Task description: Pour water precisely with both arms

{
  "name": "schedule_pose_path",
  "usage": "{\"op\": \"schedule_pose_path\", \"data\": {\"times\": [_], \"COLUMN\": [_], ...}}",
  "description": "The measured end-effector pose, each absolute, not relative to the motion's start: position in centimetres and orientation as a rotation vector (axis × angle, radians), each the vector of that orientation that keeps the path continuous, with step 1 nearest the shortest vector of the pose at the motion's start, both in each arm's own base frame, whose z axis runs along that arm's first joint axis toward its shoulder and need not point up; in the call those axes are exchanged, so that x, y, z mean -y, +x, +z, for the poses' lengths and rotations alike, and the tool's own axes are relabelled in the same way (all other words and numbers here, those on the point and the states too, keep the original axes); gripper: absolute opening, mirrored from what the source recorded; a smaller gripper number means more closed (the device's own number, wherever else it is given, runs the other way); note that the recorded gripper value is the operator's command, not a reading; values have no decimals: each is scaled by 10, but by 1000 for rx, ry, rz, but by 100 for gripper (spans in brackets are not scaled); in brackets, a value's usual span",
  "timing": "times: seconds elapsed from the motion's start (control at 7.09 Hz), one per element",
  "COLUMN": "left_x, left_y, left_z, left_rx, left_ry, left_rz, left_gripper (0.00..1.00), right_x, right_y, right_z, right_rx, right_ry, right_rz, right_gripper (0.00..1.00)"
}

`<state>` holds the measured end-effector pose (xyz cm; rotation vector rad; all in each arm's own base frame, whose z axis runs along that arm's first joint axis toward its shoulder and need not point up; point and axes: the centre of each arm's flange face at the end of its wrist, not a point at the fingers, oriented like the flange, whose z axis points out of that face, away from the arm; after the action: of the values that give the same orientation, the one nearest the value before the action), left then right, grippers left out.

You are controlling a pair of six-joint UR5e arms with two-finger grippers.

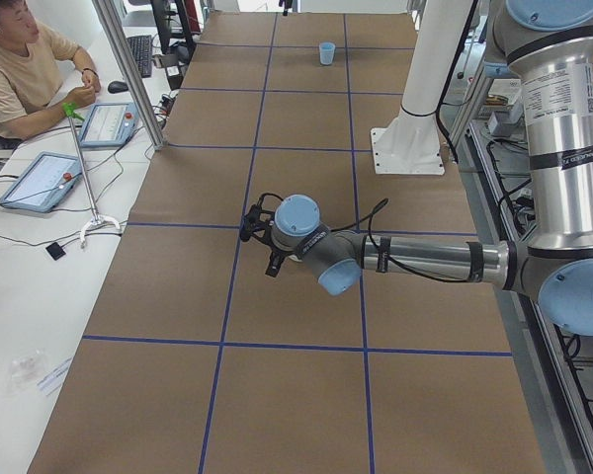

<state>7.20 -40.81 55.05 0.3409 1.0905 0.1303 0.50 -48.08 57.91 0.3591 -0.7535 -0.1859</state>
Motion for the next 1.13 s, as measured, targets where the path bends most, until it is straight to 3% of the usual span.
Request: {"op": "schedule_pose_path", "data": {"times": [0.85,0.99,1.13], "left_x": [378,376,375], "left_y": [214,233,246], "left_z": [560,557,558], "left_rx": [-958,-954,-945], "left_ry": [251,249,251], "left_rz": [53,62,69], "left_gripper": [98,79,43], "right_x": [473,473,473], "right_y": [6,6,6], "right_z": [587,588,588], "right_rx": [750,749,749], "right_ry": [344,344,343], "right_rz": [-181,-180,-180], "right_gripper": [100,100,100]}}
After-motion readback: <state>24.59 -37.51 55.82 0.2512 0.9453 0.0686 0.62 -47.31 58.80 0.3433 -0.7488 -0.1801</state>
